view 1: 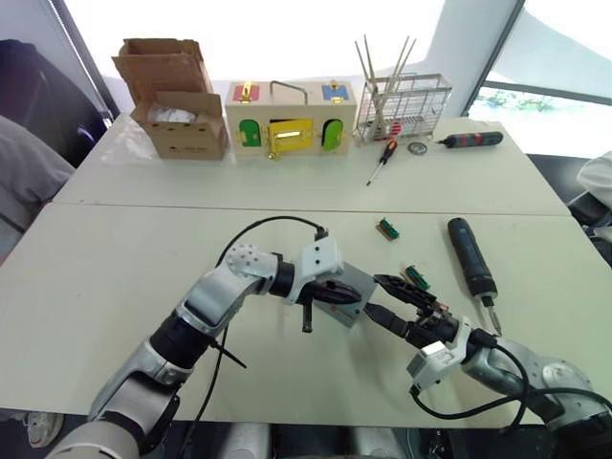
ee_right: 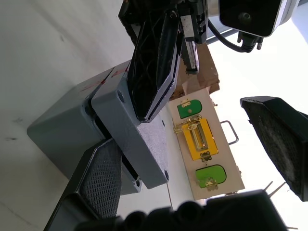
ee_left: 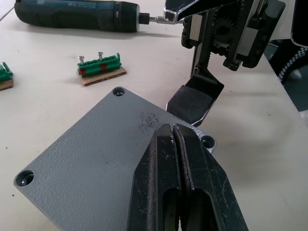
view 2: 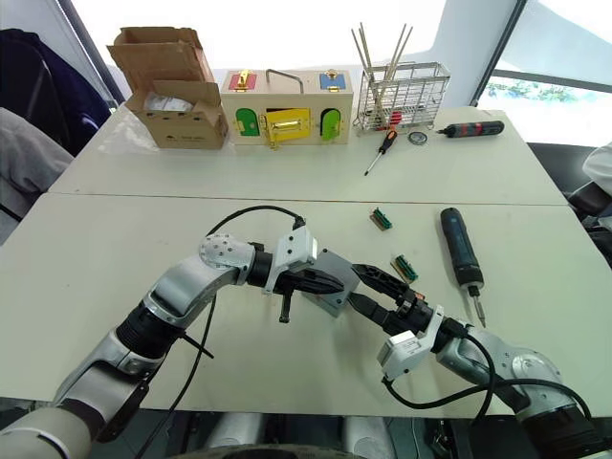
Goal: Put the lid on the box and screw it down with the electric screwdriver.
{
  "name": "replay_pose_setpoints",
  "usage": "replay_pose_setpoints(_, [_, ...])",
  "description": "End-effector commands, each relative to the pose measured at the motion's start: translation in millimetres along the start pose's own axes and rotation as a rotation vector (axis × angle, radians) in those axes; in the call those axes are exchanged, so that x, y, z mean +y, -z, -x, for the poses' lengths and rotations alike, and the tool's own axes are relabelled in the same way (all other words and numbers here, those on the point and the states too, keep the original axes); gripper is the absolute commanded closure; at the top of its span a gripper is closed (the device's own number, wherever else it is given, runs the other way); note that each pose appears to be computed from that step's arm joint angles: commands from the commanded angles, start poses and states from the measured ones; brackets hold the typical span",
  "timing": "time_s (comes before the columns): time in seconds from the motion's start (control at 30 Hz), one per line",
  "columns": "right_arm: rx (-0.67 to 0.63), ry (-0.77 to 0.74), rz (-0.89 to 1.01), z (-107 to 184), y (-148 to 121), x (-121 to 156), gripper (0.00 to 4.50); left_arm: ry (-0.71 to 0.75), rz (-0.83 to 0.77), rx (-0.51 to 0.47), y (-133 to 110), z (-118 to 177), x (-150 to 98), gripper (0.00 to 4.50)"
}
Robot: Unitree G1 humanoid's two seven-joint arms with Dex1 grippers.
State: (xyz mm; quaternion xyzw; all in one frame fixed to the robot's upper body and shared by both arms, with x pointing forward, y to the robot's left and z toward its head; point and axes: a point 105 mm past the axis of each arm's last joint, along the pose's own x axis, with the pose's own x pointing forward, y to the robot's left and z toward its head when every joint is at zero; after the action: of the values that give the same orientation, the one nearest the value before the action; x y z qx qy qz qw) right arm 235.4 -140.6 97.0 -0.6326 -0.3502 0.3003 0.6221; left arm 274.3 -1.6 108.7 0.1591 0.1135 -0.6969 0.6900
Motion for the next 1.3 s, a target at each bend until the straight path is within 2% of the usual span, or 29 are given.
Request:
replay_pose_setpoints(0.03, [0.02, -0.033, 0.027, 9, 6, 2, 0.05, 0.021, 0.15, 0.16, 54, -6, -10, 4.5])
replay_pose_setpoints(0.3, [0.017, -0.015, 0.054, 14, 9, -3, 0.05, 0.019, 0.168, 0.174, 62, -5, -12, 4.5])
replay_pose_setpoints(0.73, [0.031, -0.04, 0.052, 29, 5, 3, 0.05, 0.022, 0.185, 0.185, 69, -7, -13, 4.5])
replay_pose_setpoints(0.93, [0.051, -0.029, 0.042, 29, 10, 0, 0.05, 0.006, 0.187, 0.153, 65, -9, -11, 4.5])
replay_pose_setpoints(1.1, [0.151, 0.024, -0.101, 31, 21, -6, 0.05, -0.061, 0.169, -0.055, 24, -2, 5, 4.5])
replay_pose_setpoints(1.3, [0.254, 0.155, -0.274, 28, 36, -38, 0.05, -0.14, 0.101, -0.257, -40, 34, 16, 4.5])
